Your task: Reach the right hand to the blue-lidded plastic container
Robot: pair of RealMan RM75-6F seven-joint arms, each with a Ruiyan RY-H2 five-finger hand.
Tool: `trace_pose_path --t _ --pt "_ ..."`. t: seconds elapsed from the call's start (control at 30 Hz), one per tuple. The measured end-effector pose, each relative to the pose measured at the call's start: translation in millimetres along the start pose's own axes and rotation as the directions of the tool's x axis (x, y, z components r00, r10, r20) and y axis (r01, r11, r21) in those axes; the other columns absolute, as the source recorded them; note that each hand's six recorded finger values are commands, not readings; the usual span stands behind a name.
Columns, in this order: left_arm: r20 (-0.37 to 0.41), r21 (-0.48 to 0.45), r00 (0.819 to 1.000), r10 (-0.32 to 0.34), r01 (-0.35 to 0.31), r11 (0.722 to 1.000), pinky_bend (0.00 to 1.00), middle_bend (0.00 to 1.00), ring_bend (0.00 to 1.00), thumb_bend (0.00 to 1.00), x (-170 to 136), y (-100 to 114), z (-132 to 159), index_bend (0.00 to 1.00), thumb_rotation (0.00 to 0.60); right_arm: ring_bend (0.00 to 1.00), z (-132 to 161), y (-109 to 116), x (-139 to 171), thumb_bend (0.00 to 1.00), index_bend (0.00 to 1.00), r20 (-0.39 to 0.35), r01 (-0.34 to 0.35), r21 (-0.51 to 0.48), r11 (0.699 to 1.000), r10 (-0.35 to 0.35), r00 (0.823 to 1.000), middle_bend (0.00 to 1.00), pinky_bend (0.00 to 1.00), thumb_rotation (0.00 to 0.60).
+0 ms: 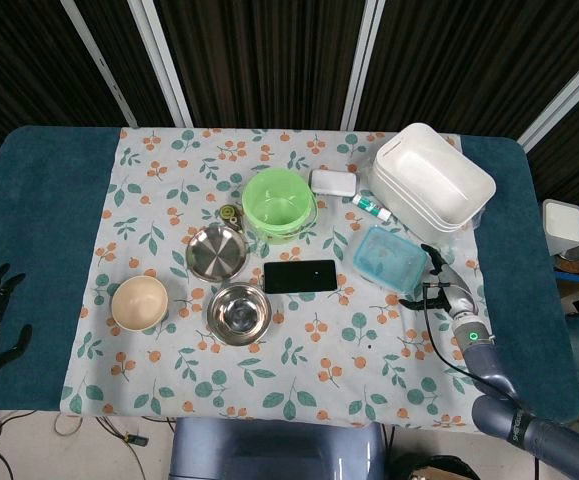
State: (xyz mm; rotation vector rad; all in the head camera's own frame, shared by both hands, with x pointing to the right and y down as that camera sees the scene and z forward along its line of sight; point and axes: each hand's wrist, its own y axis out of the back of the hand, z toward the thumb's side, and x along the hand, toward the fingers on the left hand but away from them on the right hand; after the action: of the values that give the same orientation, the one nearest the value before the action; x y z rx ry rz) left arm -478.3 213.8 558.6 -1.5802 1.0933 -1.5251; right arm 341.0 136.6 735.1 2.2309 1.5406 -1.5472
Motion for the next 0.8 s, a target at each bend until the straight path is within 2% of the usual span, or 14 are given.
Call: trace_pose_path --t 0.33,0.73,0.8 --pt "-0.009 0.001 1.0 0.002 -0.002 1.0 0.0 0.0 0.0 0.4 0.2 0.6 -1.5 0.12 0.6 0.0 1.9 -10.9 -6.8 0.08 0.0 -0.02 0.025 -0.024 0.999 -0.026 0.999 0.0 0.17 0.6" --pt "-0.017 0.005 1.0 0.001 -0.001 1.0 0.0 0.0 0.0 0.4 0.6 0.3 -1.9 0.12 0.6 0.0 6.5 -16.6 -17.5 0.08 0.0 -0.023 0.048 -0.107 0.993 -0.051 0.998 0.0 0.17 0.6" --pt "-0.019 0.003 1.0 -0.001 0.001 1.0 0.0 0.0 0.0 0.4 0.5 0.0 -1.9 0.12 0.6 0.03 6.2 -18.1 -19.1 0.08 0.0 -0.021 0.046 -0.114 0.992 -0.048 0.999 0.02 0.17 0.6"
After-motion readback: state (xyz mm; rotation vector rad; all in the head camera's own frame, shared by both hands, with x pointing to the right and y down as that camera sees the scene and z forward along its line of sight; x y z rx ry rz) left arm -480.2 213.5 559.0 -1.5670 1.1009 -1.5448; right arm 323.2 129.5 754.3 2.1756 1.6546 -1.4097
